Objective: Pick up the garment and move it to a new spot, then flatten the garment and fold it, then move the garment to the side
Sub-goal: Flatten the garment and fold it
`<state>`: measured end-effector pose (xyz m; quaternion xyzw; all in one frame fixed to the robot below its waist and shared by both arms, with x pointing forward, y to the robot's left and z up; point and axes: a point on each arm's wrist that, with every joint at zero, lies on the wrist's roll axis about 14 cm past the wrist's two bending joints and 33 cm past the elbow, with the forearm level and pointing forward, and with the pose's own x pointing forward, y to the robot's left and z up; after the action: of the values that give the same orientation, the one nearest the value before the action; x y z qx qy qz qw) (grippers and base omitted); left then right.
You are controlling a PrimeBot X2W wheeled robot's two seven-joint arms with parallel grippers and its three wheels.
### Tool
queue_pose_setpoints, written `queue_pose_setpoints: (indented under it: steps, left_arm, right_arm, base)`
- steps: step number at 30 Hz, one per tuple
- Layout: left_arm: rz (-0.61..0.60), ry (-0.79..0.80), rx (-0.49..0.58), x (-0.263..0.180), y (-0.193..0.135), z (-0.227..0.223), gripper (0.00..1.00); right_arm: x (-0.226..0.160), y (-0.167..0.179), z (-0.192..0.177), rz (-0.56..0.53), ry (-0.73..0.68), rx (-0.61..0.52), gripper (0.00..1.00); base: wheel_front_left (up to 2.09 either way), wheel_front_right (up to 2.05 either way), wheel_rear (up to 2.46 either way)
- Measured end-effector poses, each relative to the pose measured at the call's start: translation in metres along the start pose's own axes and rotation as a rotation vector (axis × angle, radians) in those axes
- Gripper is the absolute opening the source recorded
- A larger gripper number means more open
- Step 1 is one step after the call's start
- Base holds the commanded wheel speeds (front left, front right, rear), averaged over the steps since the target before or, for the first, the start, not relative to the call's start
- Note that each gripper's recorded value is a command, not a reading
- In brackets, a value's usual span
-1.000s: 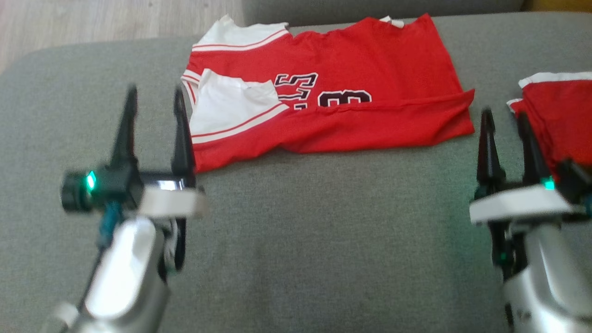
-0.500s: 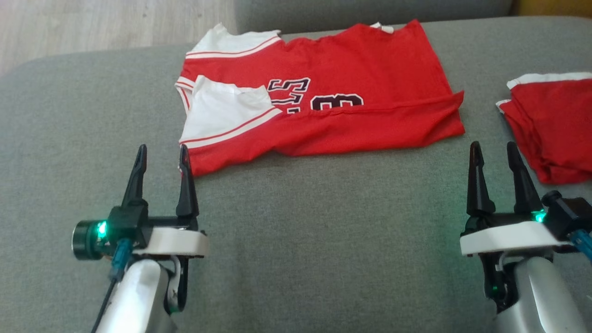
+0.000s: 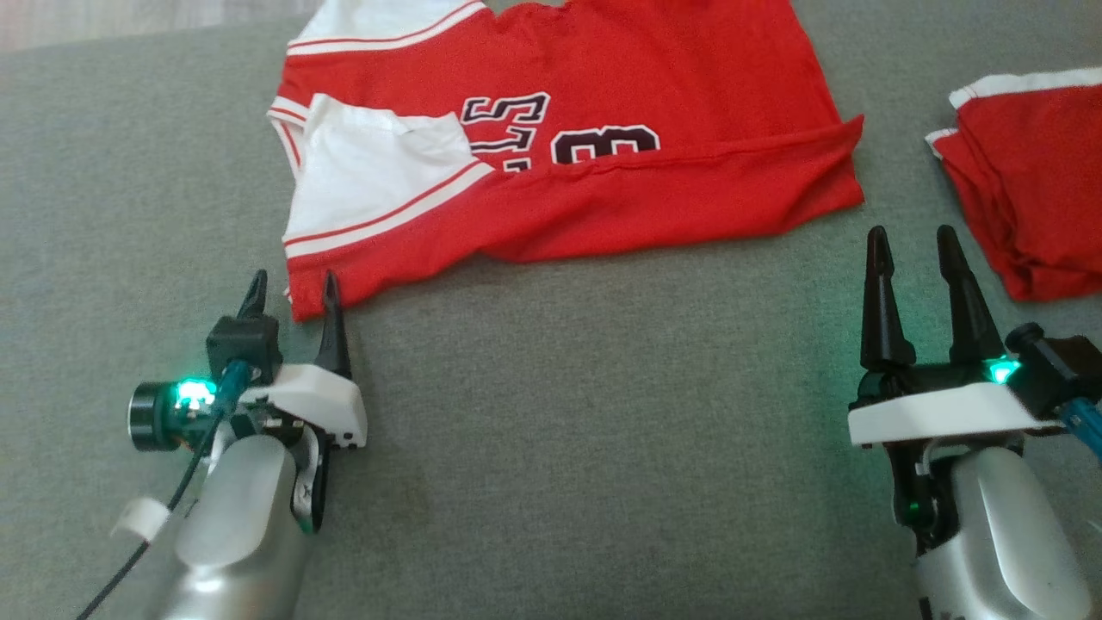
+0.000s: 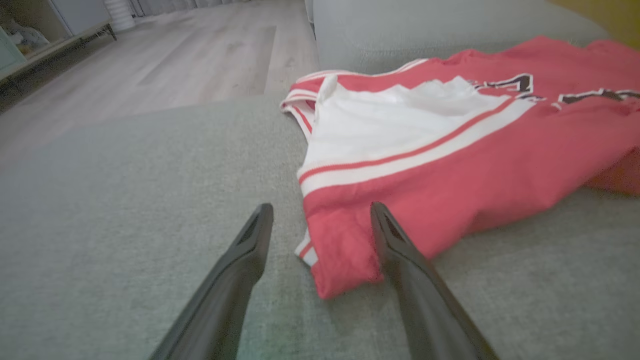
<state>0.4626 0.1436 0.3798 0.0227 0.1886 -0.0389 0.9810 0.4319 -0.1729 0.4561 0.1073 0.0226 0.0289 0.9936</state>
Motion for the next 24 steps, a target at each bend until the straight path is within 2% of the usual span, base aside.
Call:
queue_pose_setpoints:
  steps: [4,11,12,13,14,15,19,24]
  left_arm:
    - [-0.006,0.098,0.011,0.007,-0.003,-0.019,1.0]
    - [0.029,0.121,0.013,0.015,0.002,-0.019,1.0]
    - [0.029,0.121,0.013,0.015,0.002,-0.019,0.94]
    - [0.03,0.124,0.014,0.015,0.003,-0.02,0.45]
    - [0.03,0.127,0.009,0.015,0.003,-0.02,0.05]
    - [0.027,0.129,0.003,0.016,0.003,-0.02,0.0]
    - [0.026,0.096,-0.014,0.015,0.004,-0.014,0.0]
    - [0.03,-0.034,-0.033,0.012,0.009,0.012,0.0]
  right_arm:
    - [0.001,-0.004,-0.001,-0.011,0.002,0.003,1.0]
    - [0.0,-0.006,-0.001,-0.016,0.002,0.005,1.0]
    - [0.0,-0.006,-0.001,-0.016,0.002,0.005,1.0]
    - [-0.001,-0.006,0.0,-0.016,0.002,0.005,1.0]
    - [-0.001,-0.006,0.0,-0.015,0.001,0.005,1.0]
    - [-0.001,-0.006,0.0,-0.015,0.0,0.005,1.0]
    - [-0.001,-0.002,-0.004,-0.004,0.015,-0.004,1.0]
    - [0.001,0.0,-0.027,0.007,0.093,-0.039,1.0]
  base:
    - [0.0,0.0,0.0]
    - [0.0,0.0,0.0]
    - [0.0,0.0,0.0]
    - [0.0,0.0,0.0]
    - [0.0,0.0,0.0]
    - [0.0,0.0,0.0]
    - [0.0,0.0,0.0]
    - [0.0,0.0,0.0]
